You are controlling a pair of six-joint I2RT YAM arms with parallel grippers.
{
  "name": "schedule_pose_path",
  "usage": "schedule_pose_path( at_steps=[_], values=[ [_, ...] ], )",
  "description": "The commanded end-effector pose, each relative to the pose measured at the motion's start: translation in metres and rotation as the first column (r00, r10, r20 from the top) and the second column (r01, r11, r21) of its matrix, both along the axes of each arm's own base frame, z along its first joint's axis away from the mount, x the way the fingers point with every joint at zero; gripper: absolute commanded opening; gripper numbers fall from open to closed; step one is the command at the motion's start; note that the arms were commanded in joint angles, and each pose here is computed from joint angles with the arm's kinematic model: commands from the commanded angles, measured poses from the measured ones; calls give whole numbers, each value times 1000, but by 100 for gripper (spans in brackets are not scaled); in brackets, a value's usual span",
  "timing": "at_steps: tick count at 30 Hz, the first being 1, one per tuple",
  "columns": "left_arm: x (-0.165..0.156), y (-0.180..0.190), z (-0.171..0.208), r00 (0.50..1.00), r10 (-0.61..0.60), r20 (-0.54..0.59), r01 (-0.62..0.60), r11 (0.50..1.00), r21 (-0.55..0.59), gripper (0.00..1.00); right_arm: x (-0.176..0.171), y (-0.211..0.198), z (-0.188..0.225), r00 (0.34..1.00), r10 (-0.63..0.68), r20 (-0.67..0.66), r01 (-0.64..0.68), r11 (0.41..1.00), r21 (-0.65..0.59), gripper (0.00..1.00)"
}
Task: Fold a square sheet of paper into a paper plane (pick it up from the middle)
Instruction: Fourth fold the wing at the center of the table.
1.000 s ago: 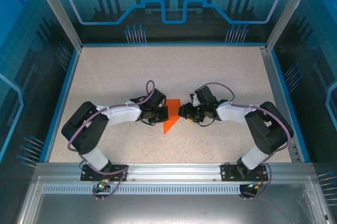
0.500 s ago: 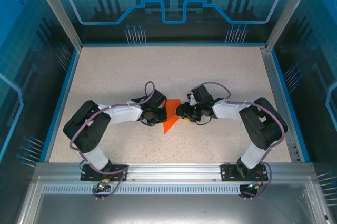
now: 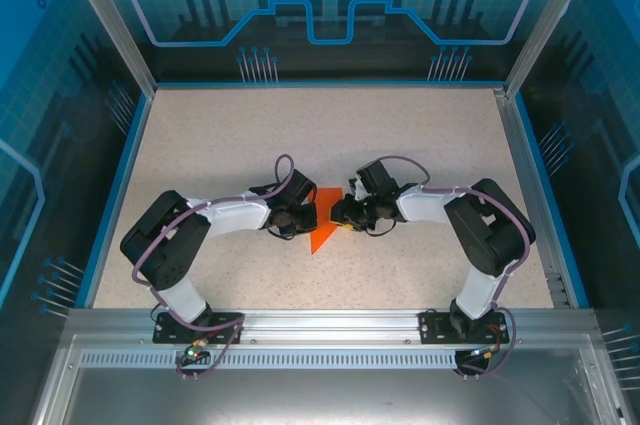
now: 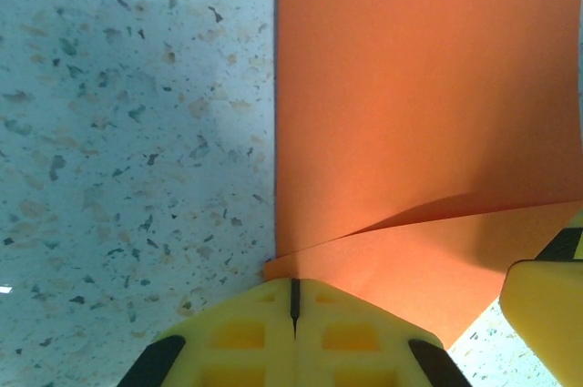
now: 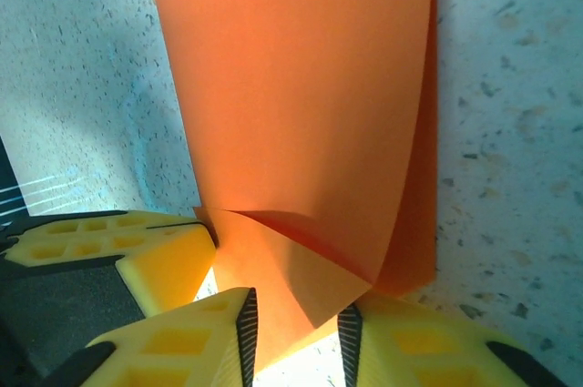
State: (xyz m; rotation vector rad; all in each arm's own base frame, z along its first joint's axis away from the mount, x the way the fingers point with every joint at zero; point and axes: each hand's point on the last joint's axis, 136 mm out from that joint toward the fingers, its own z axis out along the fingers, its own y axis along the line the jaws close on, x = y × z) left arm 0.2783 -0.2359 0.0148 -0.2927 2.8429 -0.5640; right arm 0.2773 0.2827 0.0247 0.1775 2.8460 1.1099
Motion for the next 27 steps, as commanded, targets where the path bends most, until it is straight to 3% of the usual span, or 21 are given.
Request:
schedule_pose_path(
  at_steps=[1, 5, 9, 20, 27],
  values=[
    [-11, 10, -8, 999, 11, -37, -10, 999, 43, 0, -2, 12, 3, 1000, 26, -13, -26, 999, 30, 24],
    [-10, 7, 5, 1000, -6, -13, 6, 1000, 20, 4, 3, -1, 1, 998, -68, 0, 68, 998, -13, 7],
    [-9, 5, 31, 999, -29, 40, 29, 999, -14, 16, 8, -7, 19, 991, -119, 60, 121, 992, -36, 0],
    [-18, 16, 104, 972, -50, 229, 72, 993, -88, 54, 6, -23, 65, 969, -191, 157, 204, 976, -75, 0],
    [-22, 17, 120, 940, -96, 328, 140, 984, -113, 61, 7, -34, 105, 941, -223, 256, 269, 950, -160, 0]
  ],
)
